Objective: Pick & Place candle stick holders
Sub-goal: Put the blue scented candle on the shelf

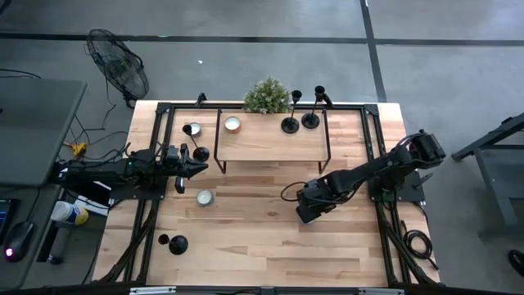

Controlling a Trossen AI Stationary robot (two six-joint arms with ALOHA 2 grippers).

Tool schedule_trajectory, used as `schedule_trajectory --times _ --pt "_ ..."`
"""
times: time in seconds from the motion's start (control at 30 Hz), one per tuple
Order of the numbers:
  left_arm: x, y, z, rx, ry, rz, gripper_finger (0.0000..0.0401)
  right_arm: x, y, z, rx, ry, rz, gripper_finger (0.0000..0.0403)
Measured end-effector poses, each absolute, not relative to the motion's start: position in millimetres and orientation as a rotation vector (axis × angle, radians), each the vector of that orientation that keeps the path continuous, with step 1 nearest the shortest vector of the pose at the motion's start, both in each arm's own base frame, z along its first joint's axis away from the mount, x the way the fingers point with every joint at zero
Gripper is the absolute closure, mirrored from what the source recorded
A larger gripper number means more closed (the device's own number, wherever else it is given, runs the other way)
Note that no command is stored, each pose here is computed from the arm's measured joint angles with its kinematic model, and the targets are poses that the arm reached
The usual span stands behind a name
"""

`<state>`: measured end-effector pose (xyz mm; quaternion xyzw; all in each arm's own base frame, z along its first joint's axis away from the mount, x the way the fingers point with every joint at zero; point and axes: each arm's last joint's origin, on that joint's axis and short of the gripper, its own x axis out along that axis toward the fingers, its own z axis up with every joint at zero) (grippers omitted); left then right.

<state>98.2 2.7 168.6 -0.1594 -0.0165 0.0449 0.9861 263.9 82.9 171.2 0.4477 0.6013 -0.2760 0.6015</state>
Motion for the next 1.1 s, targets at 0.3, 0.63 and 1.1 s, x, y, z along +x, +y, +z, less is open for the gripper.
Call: schedule_trajectory --times 0.3,0.63,1.1 --pt "98.2 2.7 168.6 -0.32 -0.033 0.09 0.04 264.5 83.0 170.1 1.038 1.394 -0.642 0.029" --pt "98.2 2.7 168.6 -0.32 -0.033 0.09 0.04 266.1 83.2 165.5 1.035 1.405 -0.652 0.029" --pt "98.2 2.7 168.6 -0.32 -0.033 0.09 0.04 266.4 81.1 163.6 1.025 1.402 -0.668 0.0291"
